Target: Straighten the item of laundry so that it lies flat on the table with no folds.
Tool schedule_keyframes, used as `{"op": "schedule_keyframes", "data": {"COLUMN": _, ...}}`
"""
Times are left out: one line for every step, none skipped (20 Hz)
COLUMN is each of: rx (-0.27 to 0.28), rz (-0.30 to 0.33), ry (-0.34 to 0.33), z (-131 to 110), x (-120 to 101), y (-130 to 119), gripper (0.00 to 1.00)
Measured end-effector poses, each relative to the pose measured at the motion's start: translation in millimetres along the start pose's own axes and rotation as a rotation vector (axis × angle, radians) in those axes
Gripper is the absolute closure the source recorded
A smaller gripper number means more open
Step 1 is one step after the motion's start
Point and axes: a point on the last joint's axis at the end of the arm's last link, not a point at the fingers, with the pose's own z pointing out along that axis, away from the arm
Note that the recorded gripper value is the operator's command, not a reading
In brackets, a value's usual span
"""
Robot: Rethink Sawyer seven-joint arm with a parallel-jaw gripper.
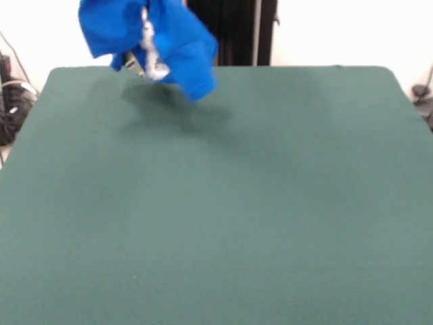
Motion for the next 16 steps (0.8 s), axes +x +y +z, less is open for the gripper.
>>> {"op": "schedule_keyframes", "data": {"rx": -0.006, "rz": 0.013, "ry": -0.005, "z": 1.1, "x": -2.5, "y": 1.3, "gripper": 1.00}}
{"op": "schedule_keyframes", "data": {"rx": -0.011, "rz": 0.027, "ry": -0.011, "z": 2.1, "x": -5.0, "y": 2.7, "gripper": 1.00}}
{"op": "schedule_keyframes", "data": {"rx": -0.037, "rz": 0.047, "ry": -0.042, "z": 12.0, "x": -15.1, "y": 10.3, "gripper": 1.00}}
{"op": "schedule_keyframes", "data": {"rx": -0.049, "rz": 0.052, "ry": -0.058, "z": 16.7, "x": -19.5, "y": 14.2, "gripper": 1.00}}
{"op": "schedule_keyframes", "data": {"rx": -0.063, "rz": 0.056, "ry": -0.078, "z": 23.5, "x": -25.0, "y": 19.2, "gripper": 1.00}}
{"op": "schedule_keyframes", "data": {"rx": -0.077, "rz": 0.059, "ry": -0.099, "z": 30.2, "x": -30.5, "y": 24.3, "gripper": 1.00}}
{"op": "schedule_keyframes", "data": {"rx": -0.103, "rz": 0.062, "ry": -0.139, "z": 42.9, "x": -40.4, "y": 33.5, "gripper": 1.00}}
{"op": "schedule_keyframes", "data": {"rx": -0.120, "rz": 0.064, "ry": -0.170, "z": 52.2, "x": -47.3, "y": 39.7, "gripper": 1.00}}
{"op": "schedule_keyframes", "data": {"rx": -0.141, "rz": 0.065, "ry": -0.214, "z": 64.9, "x": -56.0, "y": 47.6, "gripper": 1.00}}
{"op": "schedule_keyframes", "data": {"rx": -0.163, "rz": 0.066, "ry": -0.257, "z": 77.6, "x": -64.7, "y": 55.4, "gripper": 1.00}}
{"op": "schedule_keyframes", "data": {"rx": -0.175, "rz": 0.064, "ry": -0.296, "z": 88.5, "x": -71.1, "y": 61.0, "gripper": 1.00}}
{"op": "schedule_keyframes", "data": {"rx": -0.182, "rz": 0.062, "ry": -0.322, "z": 95.9, "x": -74.9, "y": 64.3, "gripper": 1.00}}
{"op": "schedule_keyframes", "data": {"rx": -0.185, "rz": 0.060, "ry": -0.338, "z": 100.4, "x": -76.9, "y": 66.5, "gripper": 1.00}}
{"op": "schedule_keyframes", "data": {"rx": -0.182, "rz": 0.055, "ry": -0.344, "z": 103.0, "x": -76.0, "y": 68.3, "gripper": 1.00}}
{"op": "schedule_keyframes", "data": {"rx": -0.180, "rz": 0.050, "ry": -0.350, "z": 105.6, "x": -75.1, "y": 70.1, "gripper": 1.00}}
{"op": "schedule_keyframes", "data": {"rx": -0.178, "rz": 0.045, "ry": -0.356, "z": 108.2, "x": -74.2, "y": 71.9, "gripper": 1.00}}
